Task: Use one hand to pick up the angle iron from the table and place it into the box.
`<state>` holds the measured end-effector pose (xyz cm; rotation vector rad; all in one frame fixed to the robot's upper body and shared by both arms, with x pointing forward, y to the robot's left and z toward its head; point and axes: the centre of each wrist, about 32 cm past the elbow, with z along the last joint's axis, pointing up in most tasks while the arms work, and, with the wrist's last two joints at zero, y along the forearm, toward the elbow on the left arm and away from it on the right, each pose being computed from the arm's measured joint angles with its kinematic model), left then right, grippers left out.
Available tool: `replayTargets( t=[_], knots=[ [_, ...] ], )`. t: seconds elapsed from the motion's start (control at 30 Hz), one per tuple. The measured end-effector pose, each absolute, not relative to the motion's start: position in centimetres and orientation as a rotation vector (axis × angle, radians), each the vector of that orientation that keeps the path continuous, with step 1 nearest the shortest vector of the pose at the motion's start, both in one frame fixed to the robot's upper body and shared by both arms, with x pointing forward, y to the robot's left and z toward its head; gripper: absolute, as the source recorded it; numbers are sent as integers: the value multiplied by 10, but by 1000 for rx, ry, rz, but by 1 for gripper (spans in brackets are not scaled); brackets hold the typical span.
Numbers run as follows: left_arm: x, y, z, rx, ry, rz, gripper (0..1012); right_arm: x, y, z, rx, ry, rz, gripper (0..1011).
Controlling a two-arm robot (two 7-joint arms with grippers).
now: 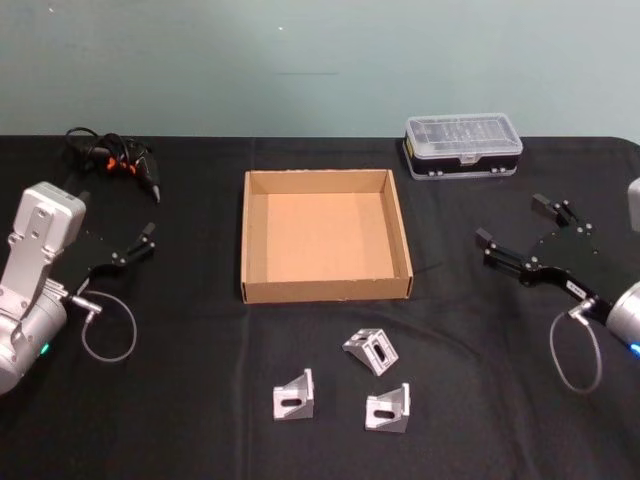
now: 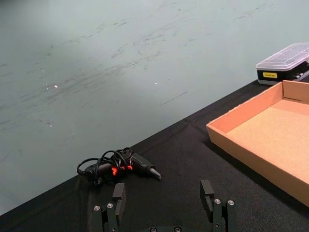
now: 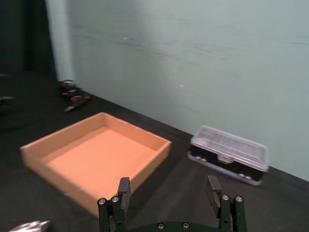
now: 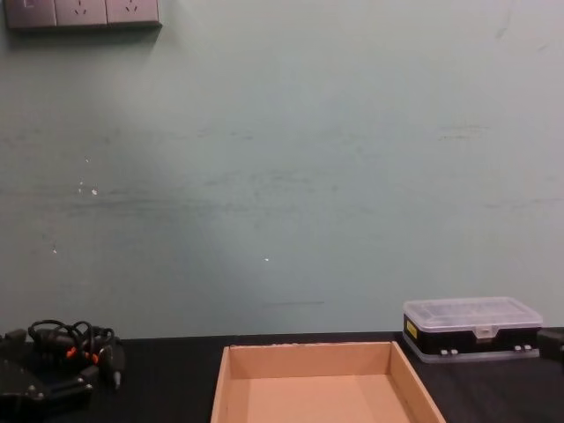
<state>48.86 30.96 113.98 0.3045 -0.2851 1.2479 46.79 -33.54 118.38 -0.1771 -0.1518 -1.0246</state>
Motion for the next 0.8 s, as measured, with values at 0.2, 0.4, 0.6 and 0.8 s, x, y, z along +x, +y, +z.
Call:
replayTargets(
  t=[0.2,0.4,0.6,0.8],
  knots=[
    [489,310,1140,304,-285,1248,1011,460,-342,1194,-192,-147,-896,1004],
    [489,310,1140,304,-285,1248,1011,453,-346,1205,-207,-145,-751,1004],
    [489,310,1140,304,-285,1248,1011,451,-347,1209,-259,-141,-636,1004],
    [489,310,1140,305,-285,1248,1011,454,-348,1208,-310,-123,-551,1004]
  ],
)
